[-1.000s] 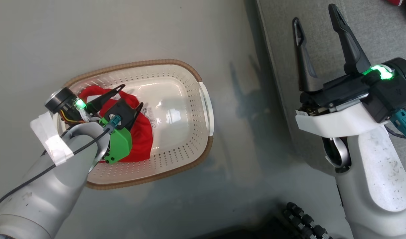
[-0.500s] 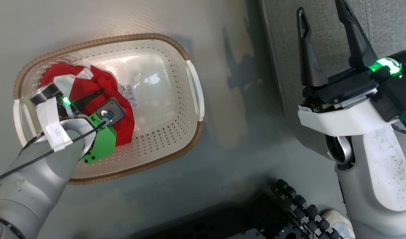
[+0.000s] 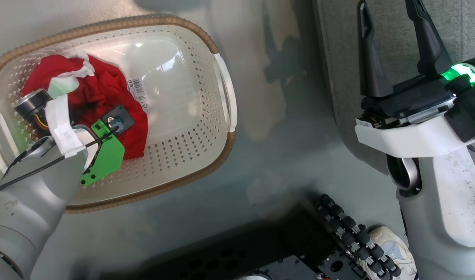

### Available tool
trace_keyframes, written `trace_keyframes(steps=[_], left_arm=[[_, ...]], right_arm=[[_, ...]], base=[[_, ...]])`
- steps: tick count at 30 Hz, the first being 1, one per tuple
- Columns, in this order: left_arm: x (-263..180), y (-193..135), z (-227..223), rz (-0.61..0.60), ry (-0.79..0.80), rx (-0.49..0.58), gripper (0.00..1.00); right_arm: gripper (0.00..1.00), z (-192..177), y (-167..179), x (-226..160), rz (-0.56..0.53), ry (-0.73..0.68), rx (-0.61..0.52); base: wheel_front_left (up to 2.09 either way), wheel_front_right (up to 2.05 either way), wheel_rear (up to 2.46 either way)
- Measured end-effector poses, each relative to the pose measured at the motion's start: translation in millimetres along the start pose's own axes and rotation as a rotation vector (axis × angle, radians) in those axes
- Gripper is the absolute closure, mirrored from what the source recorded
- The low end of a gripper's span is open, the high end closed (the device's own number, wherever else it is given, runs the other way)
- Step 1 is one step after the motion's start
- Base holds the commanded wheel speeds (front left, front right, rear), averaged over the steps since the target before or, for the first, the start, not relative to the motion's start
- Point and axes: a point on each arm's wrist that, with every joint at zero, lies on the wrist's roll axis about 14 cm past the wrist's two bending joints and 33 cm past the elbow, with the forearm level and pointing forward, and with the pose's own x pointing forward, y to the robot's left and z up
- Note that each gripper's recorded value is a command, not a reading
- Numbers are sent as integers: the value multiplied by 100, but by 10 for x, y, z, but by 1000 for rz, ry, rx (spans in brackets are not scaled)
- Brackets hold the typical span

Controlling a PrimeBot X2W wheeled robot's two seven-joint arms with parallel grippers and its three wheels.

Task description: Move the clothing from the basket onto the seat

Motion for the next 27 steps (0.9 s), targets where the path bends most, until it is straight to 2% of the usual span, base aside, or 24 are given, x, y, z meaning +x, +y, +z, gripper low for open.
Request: trace_keyframes(steps=[8, 9, 10, 11, 17, 27], left_arm=[[114, -165, -228, -41, 137, -21, 0], [115, -175, -236, -43, 146, -21, 58], [115, -184, -240, -45, 152, -21, 84], [113, -190, -233, -46, 153, -21, 100], [73, -170, -171, -40, 133, -19, 100], [-131, -100, 374, -3, -72, -9, 100]], right_arm=[[0, -139, -4, 0, -3, 24, 6], [0, -143, -5, 1, -3, 25, 7], [0, -144, -6, 1, -3, 25, 6], [0, -141, -8, 4, -4, 23, 5], [0, -116, 4, 23, -1, 15, 3], [0, 113, 30, 43, 3, -30, -2]], base=[[0, 0, 0], [0, 0, 0], [0, 0, 0], [0, 0, 0], [0, 0, 0], [0, 0, 0]])
